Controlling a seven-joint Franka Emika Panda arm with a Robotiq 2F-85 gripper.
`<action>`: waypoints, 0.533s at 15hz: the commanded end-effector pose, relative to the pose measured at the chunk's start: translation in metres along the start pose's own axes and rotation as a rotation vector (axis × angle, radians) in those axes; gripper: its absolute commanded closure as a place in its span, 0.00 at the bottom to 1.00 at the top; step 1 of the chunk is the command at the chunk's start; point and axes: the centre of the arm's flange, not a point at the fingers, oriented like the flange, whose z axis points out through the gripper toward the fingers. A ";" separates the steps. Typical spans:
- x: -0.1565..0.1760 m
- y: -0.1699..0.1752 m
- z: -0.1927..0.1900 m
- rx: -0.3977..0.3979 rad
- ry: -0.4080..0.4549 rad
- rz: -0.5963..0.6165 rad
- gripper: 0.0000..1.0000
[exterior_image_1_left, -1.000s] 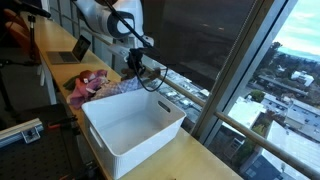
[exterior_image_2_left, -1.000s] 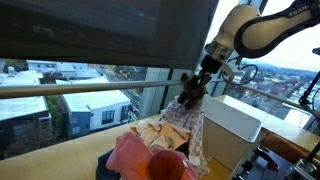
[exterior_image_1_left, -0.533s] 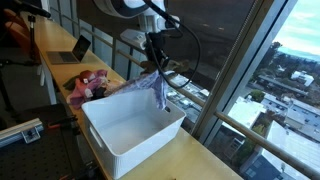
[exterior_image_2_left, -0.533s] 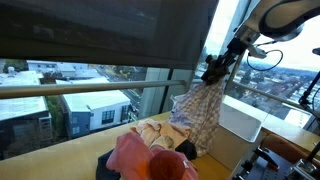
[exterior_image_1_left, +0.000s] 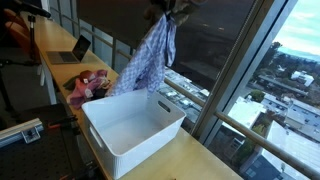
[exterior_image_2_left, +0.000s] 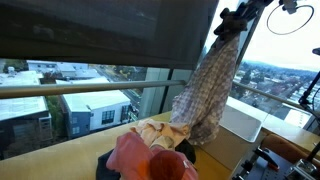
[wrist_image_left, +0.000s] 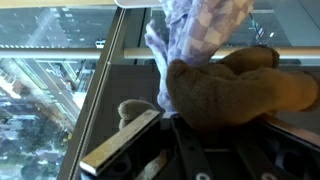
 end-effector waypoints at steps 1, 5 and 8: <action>0.055 0.002 -0.084 -0.026 0.093 -0.018 0.96; 0.086 0.020 -0.140 -0.042 0.168 0.001 0.96; 0.094 0.033 -0.154 -0.056 0.194 0.018 0.96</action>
